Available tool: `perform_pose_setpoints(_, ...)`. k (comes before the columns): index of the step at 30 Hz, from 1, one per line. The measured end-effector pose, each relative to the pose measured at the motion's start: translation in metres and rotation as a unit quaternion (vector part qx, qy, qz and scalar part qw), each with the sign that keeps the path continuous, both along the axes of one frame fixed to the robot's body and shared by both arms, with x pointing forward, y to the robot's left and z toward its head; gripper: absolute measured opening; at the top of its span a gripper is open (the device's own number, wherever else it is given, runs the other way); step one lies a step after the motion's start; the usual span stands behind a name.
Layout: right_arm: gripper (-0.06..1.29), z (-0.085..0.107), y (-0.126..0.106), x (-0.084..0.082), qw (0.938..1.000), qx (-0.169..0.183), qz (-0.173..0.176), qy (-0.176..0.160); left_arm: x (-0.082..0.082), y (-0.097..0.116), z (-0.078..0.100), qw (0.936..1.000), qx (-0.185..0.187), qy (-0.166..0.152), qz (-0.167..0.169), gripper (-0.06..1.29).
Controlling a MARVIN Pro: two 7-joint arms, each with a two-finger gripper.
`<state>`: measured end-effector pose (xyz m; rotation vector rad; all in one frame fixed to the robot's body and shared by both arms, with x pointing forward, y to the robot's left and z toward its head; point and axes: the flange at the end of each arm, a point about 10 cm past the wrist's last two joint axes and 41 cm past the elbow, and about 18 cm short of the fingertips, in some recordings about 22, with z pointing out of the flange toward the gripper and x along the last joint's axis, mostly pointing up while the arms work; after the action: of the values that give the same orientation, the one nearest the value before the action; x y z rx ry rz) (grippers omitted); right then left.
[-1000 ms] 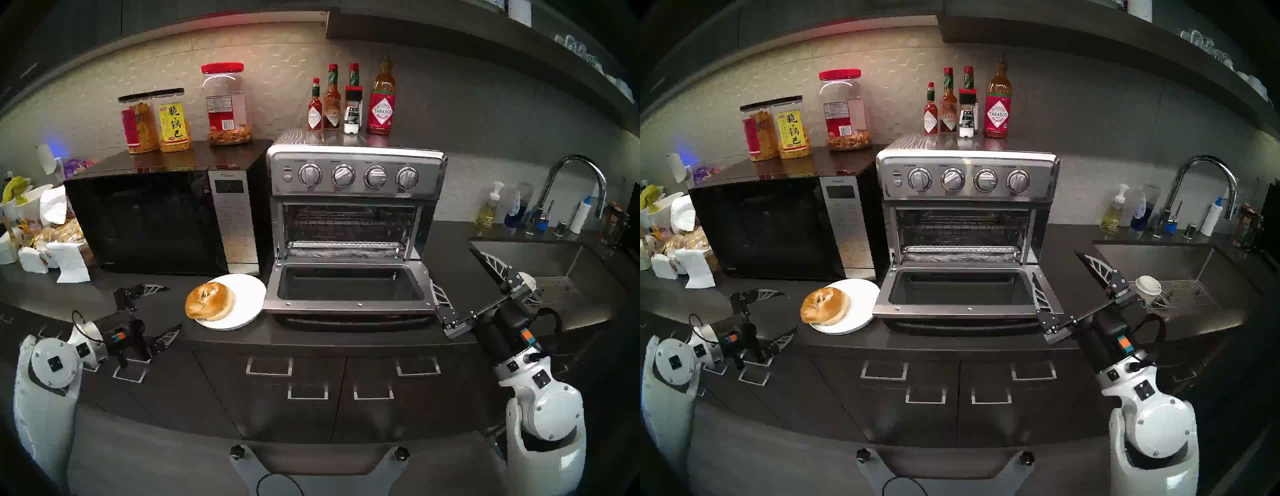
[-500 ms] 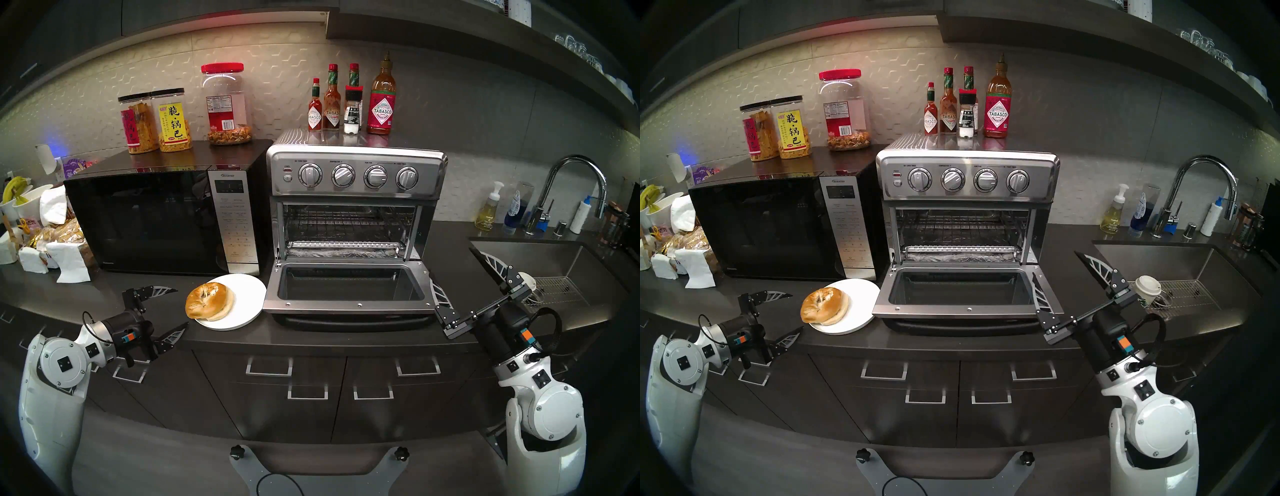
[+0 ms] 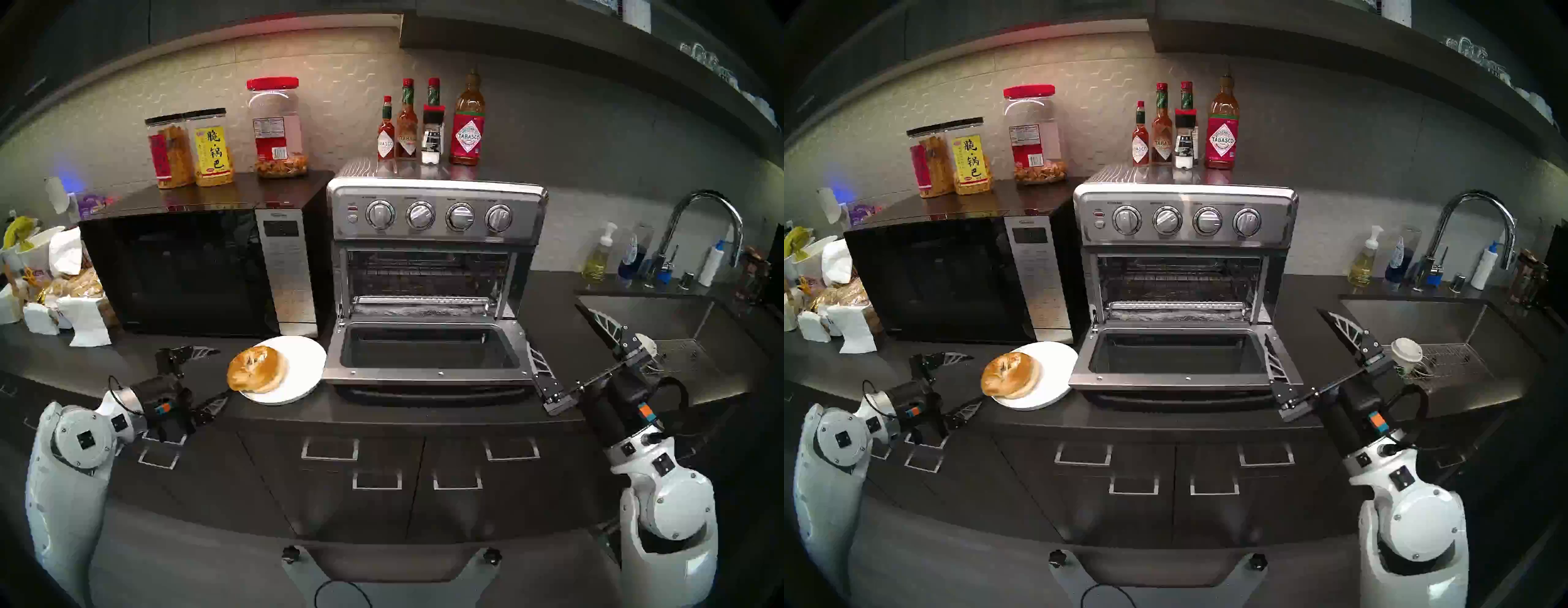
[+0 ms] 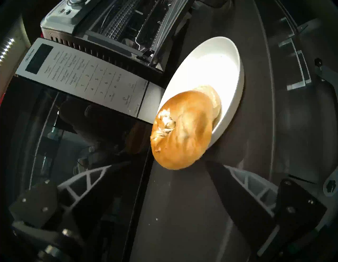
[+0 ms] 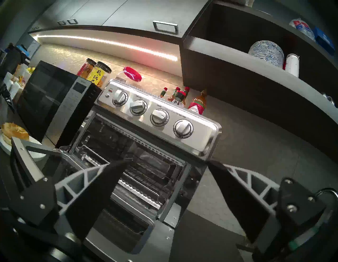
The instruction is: Open the oven and place the bagel inside on the rack
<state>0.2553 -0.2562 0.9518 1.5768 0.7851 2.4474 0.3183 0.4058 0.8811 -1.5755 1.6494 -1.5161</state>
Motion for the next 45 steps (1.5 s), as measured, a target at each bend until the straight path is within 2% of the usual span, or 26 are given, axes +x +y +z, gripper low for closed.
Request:
perform_pose_setpoints(21, 1.23, 0.000, 0.000, 0.000, 1.0000, 0.000, 0.000, 0.000, 0.003, -0.006, 0.001, 0.9998, 0.019, -0.003, -0.007, 1.17)
perform_pose_setpoints(36, 1.23, 0.000, 0.000, 0.000, 1.0000, 0.000, 0.000, 0.000, 0.021, -0.023, 0.003, 0.9994, 0.028, -0.005, -0.021, 1.17)
perform_pose_setpoints(45, 1.23, 0.000, 0.000, 0.000, 1.0000, 0.000, 0.000, 0.000, 0.029, -0.032, 0.012, 0.9997, 0.006, -0.014, -0.017, 1.18)
